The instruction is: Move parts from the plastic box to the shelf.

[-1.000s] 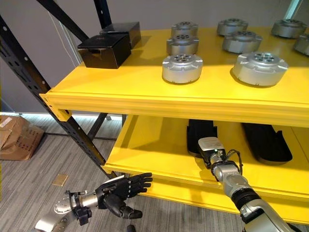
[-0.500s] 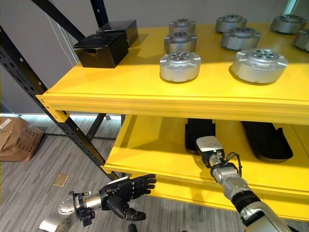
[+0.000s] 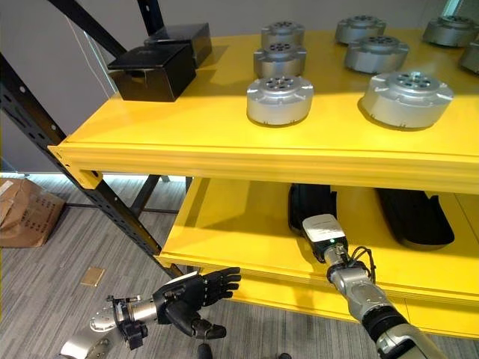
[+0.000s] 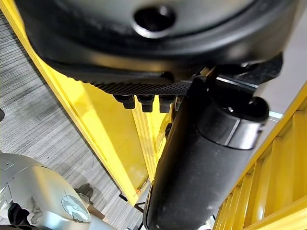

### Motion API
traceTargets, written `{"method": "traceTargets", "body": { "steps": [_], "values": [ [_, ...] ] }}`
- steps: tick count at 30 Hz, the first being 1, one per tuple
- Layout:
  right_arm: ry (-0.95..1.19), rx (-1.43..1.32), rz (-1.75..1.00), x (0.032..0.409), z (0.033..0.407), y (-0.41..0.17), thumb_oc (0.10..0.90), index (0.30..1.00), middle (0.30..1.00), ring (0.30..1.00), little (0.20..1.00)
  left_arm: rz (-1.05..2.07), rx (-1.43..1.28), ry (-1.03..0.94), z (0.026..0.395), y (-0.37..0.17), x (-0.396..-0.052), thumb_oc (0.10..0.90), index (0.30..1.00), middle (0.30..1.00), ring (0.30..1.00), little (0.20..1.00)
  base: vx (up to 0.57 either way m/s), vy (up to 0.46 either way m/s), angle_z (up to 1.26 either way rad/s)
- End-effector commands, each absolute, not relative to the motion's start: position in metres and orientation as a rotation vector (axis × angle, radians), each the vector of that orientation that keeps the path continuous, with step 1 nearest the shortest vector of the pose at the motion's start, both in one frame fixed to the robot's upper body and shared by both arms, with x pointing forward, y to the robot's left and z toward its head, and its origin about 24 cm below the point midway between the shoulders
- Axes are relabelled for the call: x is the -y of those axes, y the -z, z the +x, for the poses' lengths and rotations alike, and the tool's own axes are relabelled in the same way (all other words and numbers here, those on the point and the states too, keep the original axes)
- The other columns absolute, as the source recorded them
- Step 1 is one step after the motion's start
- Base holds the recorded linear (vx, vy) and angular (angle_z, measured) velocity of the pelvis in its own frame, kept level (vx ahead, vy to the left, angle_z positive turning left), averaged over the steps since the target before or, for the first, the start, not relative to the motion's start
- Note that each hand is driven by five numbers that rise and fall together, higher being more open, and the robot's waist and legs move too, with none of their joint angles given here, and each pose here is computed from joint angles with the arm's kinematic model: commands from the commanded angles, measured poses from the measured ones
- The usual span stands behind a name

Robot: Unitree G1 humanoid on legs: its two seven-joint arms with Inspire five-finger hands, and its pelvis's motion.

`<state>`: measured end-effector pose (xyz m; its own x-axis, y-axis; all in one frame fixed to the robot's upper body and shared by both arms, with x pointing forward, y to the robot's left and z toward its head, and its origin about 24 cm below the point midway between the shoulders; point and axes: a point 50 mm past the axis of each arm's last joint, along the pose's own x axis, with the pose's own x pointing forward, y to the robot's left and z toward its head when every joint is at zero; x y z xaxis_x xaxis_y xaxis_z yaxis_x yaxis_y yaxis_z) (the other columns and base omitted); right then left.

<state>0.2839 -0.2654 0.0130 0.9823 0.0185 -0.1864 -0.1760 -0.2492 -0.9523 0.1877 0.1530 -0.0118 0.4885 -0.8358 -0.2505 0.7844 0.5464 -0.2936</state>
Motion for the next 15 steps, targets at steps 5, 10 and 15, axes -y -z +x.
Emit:
{"method": "traceTargets", "body": {
  "steps": [5, 10, 15],
  "values": [
    [-0.045, 0.056, -1.797, 0.255, 0.304, -0.049, 0.900, 1.000, 1.000, 1.000, 1.000, -0.119, -0.094, 1.079, 0.215, -0.039, -0.142, 0.900, 1.000, 1.000, 1.000, 1.000, 0.00, 0.000, 0.00],
    [0.039, 0.161, -1.744, 0.252, 0.303, -0.055, 0.900, 1.000, 1.000, 1.000, 1.000, -0.124, -0.091, 1.075, 0.215, -0.038, -0.141, 0.900, 1.000, 1.000, 1.000, 1.000, 0.00, 0.000, 0.00],
    [0.105, 0.282, -1.669, 0.245, 0.301, -0.066, 0.900, 1.000, 1.000, 1.000, 1.000, -0.126, -0.088, 1.067, 0.214, -0.038, -0.140, 0.900, 1.000, 1.000, 1.000, 1.000, -0.01, 0.010, -0.02]
  ]
}}
